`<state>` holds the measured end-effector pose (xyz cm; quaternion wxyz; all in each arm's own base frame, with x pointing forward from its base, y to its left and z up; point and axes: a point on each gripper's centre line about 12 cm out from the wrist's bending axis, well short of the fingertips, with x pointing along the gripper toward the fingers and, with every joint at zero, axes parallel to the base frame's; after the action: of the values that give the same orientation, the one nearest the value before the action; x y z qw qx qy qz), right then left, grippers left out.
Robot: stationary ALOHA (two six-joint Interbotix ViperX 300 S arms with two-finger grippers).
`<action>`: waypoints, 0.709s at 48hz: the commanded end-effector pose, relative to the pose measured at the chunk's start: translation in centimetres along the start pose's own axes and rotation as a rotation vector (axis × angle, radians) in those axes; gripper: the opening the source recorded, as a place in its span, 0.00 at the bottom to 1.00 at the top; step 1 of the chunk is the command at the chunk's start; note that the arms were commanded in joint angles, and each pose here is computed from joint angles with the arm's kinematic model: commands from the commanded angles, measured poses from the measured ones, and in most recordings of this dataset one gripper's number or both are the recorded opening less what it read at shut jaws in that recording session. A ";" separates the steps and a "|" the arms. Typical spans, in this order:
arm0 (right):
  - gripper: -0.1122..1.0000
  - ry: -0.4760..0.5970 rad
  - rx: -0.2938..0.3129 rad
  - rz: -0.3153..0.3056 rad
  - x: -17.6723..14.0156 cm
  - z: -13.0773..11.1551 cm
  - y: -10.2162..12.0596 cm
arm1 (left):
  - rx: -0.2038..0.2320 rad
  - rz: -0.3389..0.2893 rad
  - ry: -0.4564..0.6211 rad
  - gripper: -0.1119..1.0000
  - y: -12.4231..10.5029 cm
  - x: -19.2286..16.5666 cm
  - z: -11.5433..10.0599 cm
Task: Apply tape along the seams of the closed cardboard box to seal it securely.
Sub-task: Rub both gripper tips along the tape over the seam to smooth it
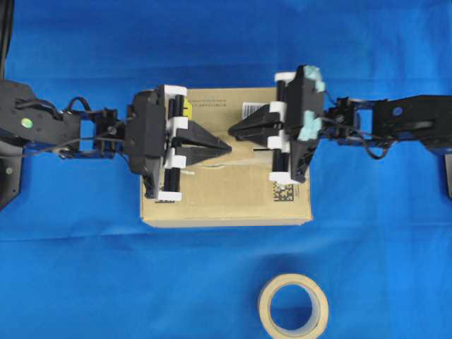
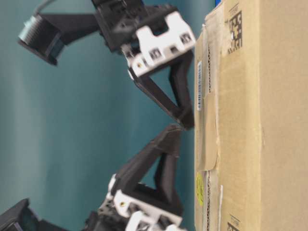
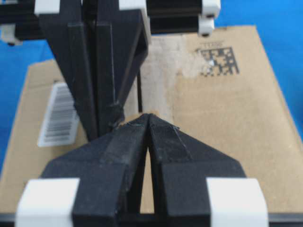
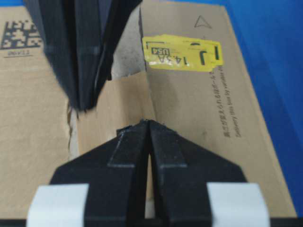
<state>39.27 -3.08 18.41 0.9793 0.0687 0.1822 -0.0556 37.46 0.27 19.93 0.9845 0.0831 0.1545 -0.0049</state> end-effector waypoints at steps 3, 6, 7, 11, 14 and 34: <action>0.10 -0.045 0.006 0.001 0.7 1.5 0.1 | -0.016 0.009 -0.019 0.10 0.2 0.7 0.2; 0.10 -0.041 0.005 0.002 0.8 1.4 0.1 | -0.028 0.012 -0.007 0.10 0.3 0.9 -0.4; 0.10 -0.040 0.006 0.001 0.9 1.3 0.0 | -0.033 0.013 -0.004 0.10 0.3 0.9 -0.6; 0.10 -0.035 0.006 0.000 0.9 1.1 0.0 | -0.053 0.026 0.013 0.10 0.8 0.9 -1.5; 0.10 -0.029 0.006 -0.001 0.8 0.9 0.0 | -0.066 0.038 0.024 0.10 1.2 0.7 -2.2; 0.10 0.032 0.003 0.019 0.5 -0.7 0.9 | -0.118 0.049 0.094 0.10 1.4 0.3 -4.8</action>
<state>39.59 -2.74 17.20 0.9758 0.0718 0.1996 -0.0530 36.40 2.26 15.46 0.9788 0.0369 0.1995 0.0275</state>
